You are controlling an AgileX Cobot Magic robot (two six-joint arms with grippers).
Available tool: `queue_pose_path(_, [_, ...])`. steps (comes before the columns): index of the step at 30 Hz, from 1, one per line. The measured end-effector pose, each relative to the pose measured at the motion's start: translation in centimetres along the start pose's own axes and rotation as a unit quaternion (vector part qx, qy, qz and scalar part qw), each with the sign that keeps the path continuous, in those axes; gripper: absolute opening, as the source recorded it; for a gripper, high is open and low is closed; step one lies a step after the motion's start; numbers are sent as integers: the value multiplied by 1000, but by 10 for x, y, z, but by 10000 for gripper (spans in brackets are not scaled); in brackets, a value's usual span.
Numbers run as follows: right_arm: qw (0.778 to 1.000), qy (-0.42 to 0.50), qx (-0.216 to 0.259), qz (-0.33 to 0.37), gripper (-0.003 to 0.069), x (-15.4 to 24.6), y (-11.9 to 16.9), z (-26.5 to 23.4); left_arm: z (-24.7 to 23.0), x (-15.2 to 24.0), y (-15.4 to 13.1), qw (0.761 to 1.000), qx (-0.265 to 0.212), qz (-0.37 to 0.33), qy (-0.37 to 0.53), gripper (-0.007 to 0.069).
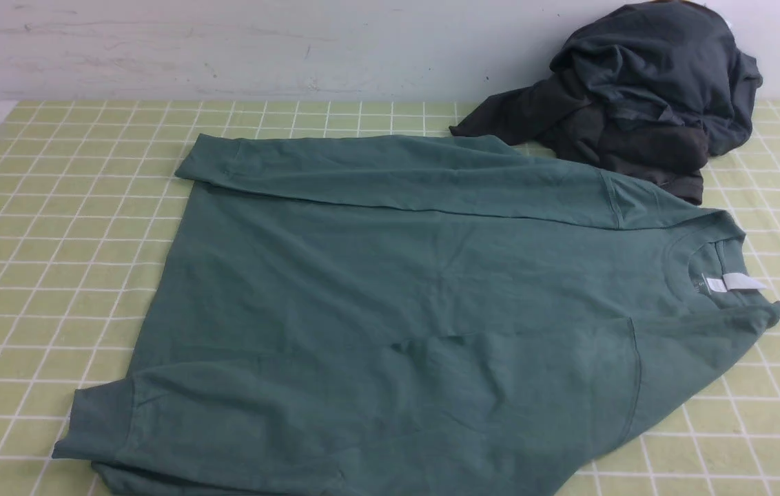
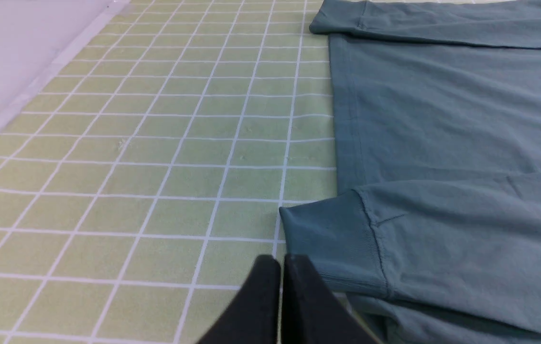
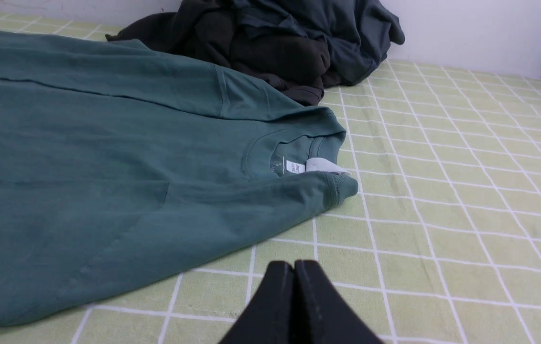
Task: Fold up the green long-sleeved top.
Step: Use the left arm to clamp the cuff closest to it
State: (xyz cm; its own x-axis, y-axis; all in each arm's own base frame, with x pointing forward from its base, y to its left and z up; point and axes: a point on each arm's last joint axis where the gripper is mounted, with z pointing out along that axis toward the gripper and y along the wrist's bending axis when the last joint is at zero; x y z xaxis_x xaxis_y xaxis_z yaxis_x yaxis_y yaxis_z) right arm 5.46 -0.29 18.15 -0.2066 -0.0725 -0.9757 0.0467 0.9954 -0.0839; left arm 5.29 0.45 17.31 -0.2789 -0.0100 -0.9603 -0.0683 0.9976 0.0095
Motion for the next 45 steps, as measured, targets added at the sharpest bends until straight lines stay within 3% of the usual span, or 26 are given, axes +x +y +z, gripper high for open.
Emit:
queue_pose_path(28, [1000, 0, 0, 0, -14, 0, 0, 0, 0, -1, 0, 1000, 0, 2, -9, -1])
queue_pose_path(36, [996, -90, 12, 12, -14, -15, -2, -1, -2, -18, -1, 994, 2, 14, -106, -1])
queue_pose_path(42, [954, -286, 36, 81, -14, -48, -10, -14, -12, -45, -3, 966, 12, 17, -258, -1])
queue_pose_path(43, [933, -338, 34, 120, -14, -55, -13, -20, -16, -51, -3, 954, 19, 4, -299, -1])
queue_pose_path(44, [929, -344, 31, 131, -14, -56, -13, -21, -17, -52, -4, 952, 20, 1, -305, -1])
queue_pose_path(45, [908, -386, 25, 163, -14, -61, -15, -27, -23, -60, -4, 933, 34, -34, -357, -1])
